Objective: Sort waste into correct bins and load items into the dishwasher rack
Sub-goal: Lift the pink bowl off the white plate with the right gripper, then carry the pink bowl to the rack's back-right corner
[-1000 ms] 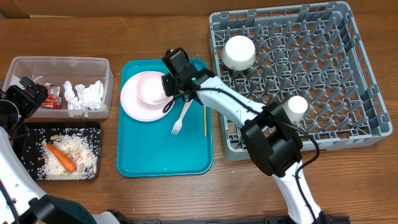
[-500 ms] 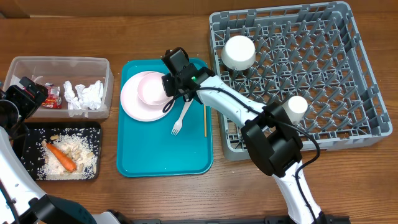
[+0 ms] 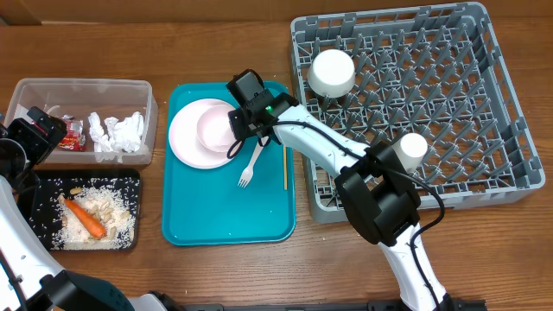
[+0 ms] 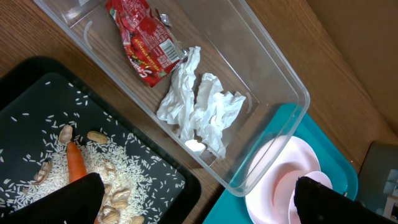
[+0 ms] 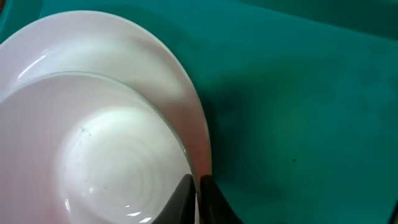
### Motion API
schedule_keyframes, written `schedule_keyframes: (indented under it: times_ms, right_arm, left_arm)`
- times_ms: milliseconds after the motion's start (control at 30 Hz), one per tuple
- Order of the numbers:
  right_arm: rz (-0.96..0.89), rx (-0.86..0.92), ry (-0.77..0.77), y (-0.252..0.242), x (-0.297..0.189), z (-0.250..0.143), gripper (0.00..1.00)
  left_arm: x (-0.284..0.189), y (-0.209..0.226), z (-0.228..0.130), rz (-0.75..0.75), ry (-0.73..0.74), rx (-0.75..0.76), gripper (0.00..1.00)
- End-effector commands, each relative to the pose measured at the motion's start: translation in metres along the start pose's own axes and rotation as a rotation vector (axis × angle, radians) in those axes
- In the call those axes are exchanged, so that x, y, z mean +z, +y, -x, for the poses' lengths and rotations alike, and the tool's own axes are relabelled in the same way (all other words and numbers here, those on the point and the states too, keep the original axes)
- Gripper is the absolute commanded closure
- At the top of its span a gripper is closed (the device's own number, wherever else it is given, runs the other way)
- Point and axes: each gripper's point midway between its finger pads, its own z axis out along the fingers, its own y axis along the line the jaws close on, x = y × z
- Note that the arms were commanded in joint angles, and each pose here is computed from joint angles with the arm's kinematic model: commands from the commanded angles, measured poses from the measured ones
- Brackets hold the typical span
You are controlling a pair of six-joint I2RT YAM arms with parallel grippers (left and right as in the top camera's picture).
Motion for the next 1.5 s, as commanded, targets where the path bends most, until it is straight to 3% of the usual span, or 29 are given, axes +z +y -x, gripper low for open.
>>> schedule_keyframes:
  times_ms: [0,500,700,833,933,1067,1467]
  right_arm:
    - [0.012,-0.007,-0.063,0.007,-0.017,0.022,0.96]
    - [0.04,-0.04,-0.242,0.022,-0.089,0.079,0.96]
    - [-0.245,-0.108,-0.393,-0.02,-0.14,0.11,0.96]
    - [-0.63,-0.124,-0.519,-0.076,-0.202,0.133,0.96]
    - [-0.871,-0.252,-0.494,-0.11,-0.23,0.143,0.96]
    - [-0.981,-0.351,-0.384,-0.159,-0.237,0.146,0.96]
    - [-1.212,-0.051,-0.242,-0.368,-0.289,0.117,0.96]
  left_arm:
    - [-0.005,-0.002,0.007,0.002,-0.022,0.003,0.0]
    - [-0.005,-0.002,0.007,0.002,-0.022,0.003,0.0]
    - [-0.005,-0.002,0.007,0.002,-0.022,0.003,0.0]
    - [-0.005,-0.002,0.007,0.002,-0.022,0.003,0.0]
    - [-0.005,-0.002,0.007,0.002,-0.022,0.003,0.0]
    - [-0.005,-0.002,0.007,0.002,-0.022,0.003,0.0]
    - [-0.005,-0.002,0.007,0.002,-0.022,0.003,0.0]
